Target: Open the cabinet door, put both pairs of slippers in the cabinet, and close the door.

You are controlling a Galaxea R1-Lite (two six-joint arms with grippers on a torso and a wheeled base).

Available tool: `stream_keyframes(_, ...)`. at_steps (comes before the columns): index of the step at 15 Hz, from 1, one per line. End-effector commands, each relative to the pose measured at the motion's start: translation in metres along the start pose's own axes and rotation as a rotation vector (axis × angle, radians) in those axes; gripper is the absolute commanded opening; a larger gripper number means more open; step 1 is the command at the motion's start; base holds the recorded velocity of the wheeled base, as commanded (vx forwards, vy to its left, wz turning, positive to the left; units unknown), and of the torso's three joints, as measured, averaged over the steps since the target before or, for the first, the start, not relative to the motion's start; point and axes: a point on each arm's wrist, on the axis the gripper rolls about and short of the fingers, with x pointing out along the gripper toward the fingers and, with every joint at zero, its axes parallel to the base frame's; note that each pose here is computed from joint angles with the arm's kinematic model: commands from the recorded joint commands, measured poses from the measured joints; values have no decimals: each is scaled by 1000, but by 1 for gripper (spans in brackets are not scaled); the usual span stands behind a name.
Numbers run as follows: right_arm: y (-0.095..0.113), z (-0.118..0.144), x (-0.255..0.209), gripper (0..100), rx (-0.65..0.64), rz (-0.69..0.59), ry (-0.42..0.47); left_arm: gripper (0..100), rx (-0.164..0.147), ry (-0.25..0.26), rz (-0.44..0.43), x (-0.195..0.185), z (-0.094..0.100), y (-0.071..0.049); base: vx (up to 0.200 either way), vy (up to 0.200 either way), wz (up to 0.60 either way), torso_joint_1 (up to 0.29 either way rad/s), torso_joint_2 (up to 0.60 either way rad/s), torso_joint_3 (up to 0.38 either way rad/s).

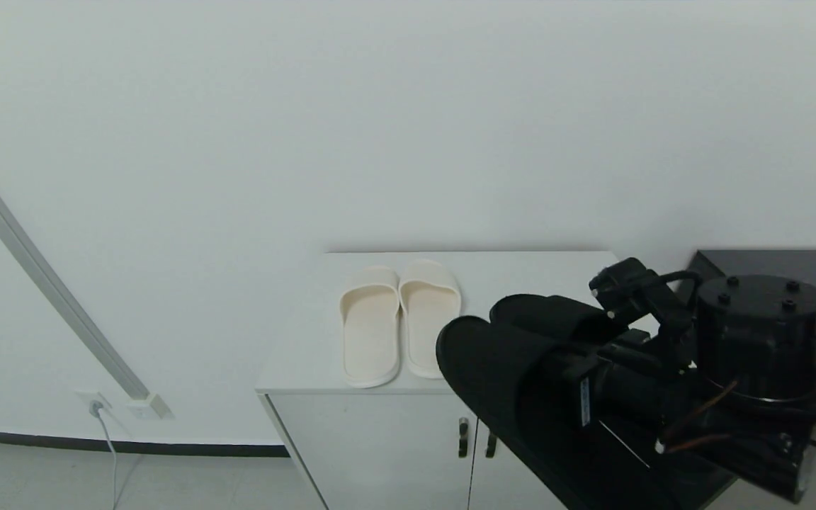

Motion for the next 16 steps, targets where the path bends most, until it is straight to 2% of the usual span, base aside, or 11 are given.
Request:
stream_keyframes(1, 4, 4, -24, 0, -3, 50, -22, 0, 0, 1, 0, 0, 0, 0, 0, 0, 0, 0, 0, 0)
stream_keyframes(11, 5, -4, -24, 0, -10, 53, 6, 0, 0, 1, -1, 0, 0, 0, 0, 0, 0, 0, 0, 0)
stream_keyframes(16, 6, -8, -22, 0, -13, 55, 19, 0, 0, 1, -1, 0, 0, 0, -200, 0, 0, 1, 3, 1)
